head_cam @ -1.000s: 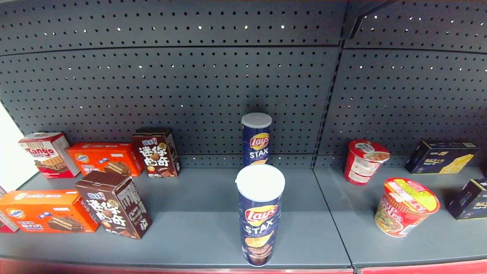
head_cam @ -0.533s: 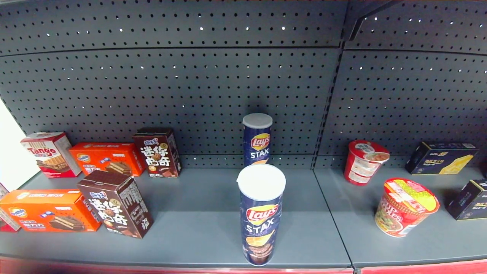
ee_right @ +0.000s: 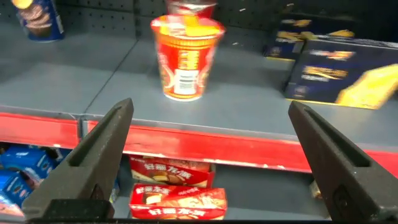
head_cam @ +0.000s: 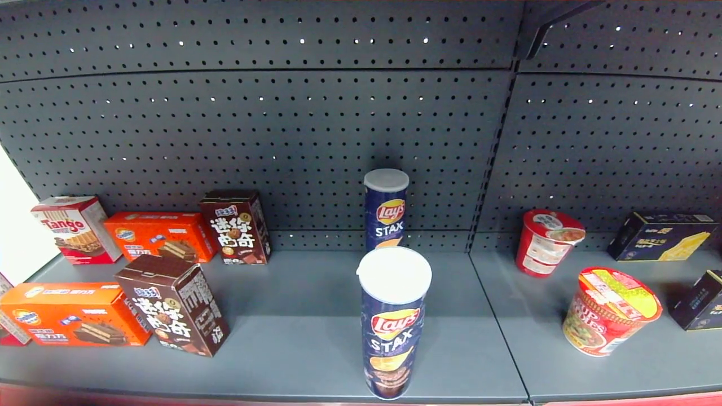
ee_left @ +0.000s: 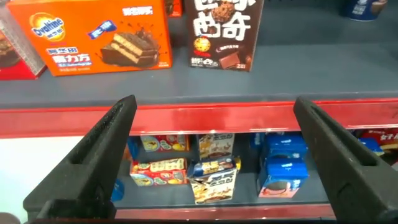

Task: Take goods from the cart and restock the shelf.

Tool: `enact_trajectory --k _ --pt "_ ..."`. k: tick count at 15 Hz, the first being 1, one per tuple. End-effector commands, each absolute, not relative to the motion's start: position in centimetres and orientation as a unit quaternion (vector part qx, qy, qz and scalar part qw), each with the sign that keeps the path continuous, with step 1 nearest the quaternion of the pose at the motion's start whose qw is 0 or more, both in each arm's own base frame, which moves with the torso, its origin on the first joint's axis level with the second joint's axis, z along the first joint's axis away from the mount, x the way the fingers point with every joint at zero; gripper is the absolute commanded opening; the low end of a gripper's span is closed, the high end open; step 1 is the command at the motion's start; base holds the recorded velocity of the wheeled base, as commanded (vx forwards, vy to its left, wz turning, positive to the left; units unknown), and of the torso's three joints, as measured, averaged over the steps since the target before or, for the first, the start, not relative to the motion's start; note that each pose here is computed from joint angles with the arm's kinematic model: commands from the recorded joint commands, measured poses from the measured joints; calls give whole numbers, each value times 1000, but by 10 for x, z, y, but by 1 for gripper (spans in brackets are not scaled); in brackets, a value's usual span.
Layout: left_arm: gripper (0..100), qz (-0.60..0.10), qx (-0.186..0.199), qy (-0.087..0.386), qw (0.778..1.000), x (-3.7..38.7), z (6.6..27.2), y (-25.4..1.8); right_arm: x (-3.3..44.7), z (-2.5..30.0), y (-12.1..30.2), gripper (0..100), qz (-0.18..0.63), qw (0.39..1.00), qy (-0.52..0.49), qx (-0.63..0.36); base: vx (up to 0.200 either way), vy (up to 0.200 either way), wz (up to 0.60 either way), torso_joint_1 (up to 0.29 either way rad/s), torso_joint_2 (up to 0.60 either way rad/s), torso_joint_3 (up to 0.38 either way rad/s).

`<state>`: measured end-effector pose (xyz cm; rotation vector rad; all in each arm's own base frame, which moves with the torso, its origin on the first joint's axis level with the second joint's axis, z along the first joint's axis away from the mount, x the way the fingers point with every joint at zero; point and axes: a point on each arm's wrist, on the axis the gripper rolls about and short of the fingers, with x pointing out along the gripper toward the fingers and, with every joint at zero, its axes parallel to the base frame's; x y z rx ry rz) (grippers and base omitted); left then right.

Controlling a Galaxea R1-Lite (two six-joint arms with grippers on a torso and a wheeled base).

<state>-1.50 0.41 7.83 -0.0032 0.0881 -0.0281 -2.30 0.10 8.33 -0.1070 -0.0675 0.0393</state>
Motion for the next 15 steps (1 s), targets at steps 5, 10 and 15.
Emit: enact_trajectory --k 5,10,15 --pt "100 -14 -2 47 999 -15 78 4 -23 83 1 100 23 998 -33 -54 0 0 0 0 0 0" --pt "100 -16 -1 47 999 -15 78 4 -23 83 1 100 30 998 -32 -50 0 0 0 0 0 0" --pt "100 -15 -1 47 999 -15 78 4 -23 83 1 100 30 998 -32 -43 0 0 0 0 0 0"
